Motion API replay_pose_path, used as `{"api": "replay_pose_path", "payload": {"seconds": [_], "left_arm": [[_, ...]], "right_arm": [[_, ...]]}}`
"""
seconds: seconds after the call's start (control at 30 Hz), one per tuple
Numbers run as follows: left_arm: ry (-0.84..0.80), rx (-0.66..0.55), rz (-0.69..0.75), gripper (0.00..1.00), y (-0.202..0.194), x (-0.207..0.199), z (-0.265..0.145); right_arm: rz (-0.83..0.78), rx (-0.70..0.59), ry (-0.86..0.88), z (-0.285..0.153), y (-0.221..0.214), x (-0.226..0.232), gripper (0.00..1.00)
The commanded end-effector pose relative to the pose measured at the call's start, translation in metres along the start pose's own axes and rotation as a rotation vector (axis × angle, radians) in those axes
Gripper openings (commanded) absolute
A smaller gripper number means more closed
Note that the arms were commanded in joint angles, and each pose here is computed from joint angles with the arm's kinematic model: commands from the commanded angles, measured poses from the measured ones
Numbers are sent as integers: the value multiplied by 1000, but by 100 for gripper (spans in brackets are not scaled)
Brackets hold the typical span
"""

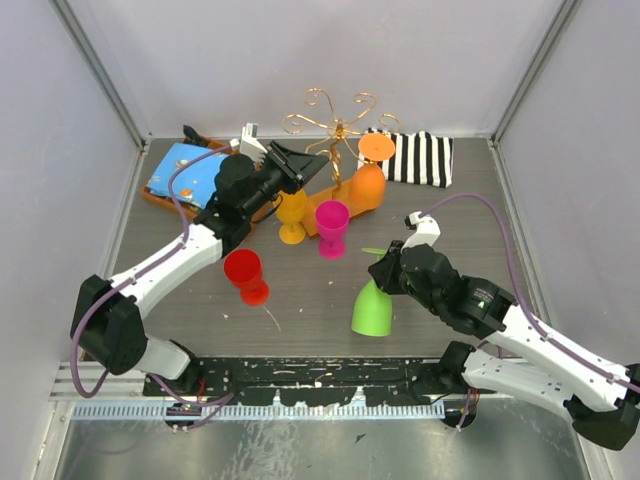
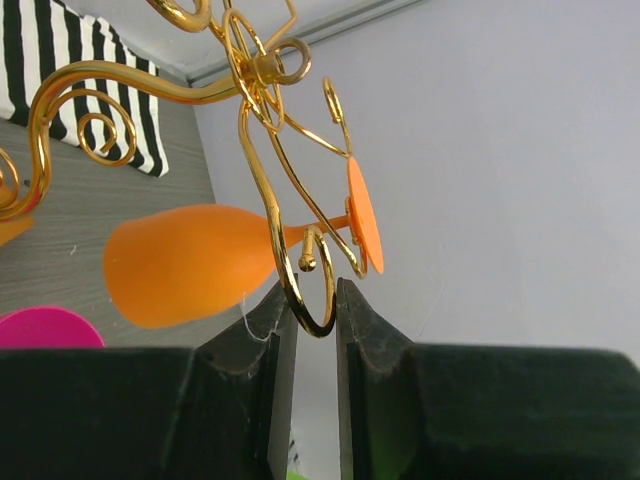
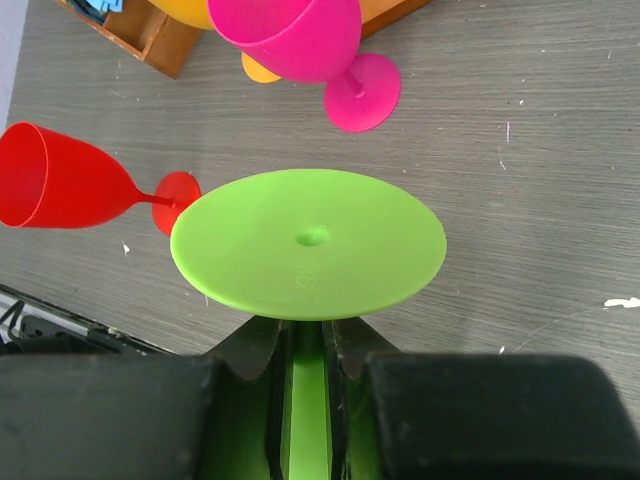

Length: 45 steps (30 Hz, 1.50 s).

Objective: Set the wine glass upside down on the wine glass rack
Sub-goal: Adjust the wine rack at the center of the board.

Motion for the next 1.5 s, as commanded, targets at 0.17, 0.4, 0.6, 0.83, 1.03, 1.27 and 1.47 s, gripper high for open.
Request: {"api": "replay_pose_path", "payload": {"seconds": [0.17, 0.4, 0.6, 0.83, 1.03, 1.27, 1.47], "left_arm": [[5, -20, 67, 14, 10, -9, 4], [24, 5, 66, 0, 19, -7, 3], [17, 61, 35, 0, 32, 0, 6], [23, 219, 42, 0, 47, 3, 13], [69, 322, 21, 0, 59, 21, 15], [115, 355, 56, 0, 80, 33, 6], [135, 408, 62, 1, 96, 44, 0]], "right_arm": [[-5, 0, 24, 3, 4, 10, 1], [-24, 13, 14, 8, 2, 10, 1], [-32, 20, 14, 10, 0, 11, 1], [-43, 10, 8, 9, 2, 10, 1], [-65, -6, -4, 10, 7, 10, 1], [-105, -58, -61, 9, 20, 6, 0], [-141, -121, -102, 7, 34, 5, 1]]}}
Point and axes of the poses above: each gripper's point midway between its finger pads, its own z axis out along the fingers, its own x axis along the line the jaws close on, y = z × x, the point moved 5 cm from there along -z, back along the fingers, and after that the axes turned 5 degrees about z, right-handed, at the moved point
